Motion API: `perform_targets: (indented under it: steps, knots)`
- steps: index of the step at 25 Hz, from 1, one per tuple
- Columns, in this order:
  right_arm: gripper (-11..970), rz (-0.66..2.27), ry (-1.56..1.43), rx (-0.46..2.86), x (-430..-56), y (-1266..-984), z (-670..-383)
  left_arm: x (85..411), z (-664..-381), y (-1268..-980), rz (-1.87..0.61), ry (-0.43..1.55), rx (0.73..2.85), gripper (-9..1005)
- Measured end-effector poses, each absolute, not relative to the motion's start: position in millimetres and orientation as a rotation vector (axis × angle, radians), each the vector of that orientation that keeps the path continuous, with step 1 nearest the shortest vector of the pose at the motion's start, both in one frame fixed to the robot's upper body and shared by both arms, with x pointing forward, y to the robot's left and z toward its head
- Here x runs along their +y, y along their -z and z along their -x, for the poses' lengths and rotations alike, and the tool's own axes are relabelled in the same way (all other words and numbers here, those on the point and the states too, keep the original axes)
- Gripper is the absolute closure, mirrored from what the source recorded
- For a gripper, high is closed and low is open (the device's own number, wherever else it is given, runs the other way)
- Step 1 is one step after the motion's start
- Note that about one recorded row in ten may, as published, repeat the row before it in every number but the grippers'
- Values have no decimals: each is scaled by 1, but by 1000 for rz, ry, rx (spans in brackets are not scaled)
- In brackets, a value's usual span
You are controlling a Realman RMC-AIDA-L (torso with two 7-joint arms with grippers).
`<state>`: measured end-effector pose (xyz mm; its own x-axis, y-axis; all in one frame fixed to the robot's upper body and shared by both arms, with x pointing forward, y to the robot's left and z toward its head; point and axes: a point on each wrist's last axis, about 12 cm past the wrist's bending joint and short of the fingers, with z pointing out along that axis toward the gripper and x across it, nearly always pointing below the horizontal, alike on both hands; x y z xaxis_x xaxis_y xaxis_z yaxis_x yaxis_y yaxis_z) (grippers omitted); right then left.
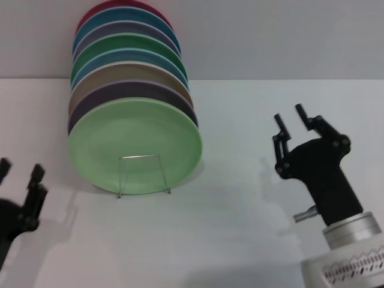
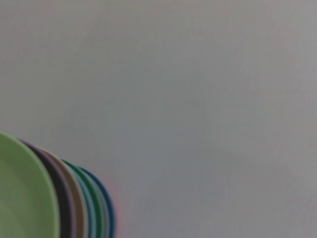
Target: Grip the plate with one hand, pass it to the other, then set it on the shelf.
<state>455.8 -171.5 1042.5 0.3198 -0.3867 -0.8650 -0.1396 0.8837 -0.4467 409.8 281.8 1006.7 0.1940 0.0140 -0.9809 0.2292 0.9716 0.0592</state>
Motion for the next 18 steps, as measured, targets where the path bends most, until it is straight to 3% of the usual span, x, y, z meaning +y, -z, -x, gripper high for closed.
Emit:
perform_targets:
  steps: [4,14,18]
  knots:
    - [631,427,164,1271,-179,-1043,-461,285,-395,-1007,-173,147,1353,580]
    - [623,198,-65,1400,-221,-1022,-472,287,-415,-1015,-87,221,1319,186]
    - [620,175,-138,1423,-238,-1019,-483,293,-424,-1017,-13,225,1321,177]
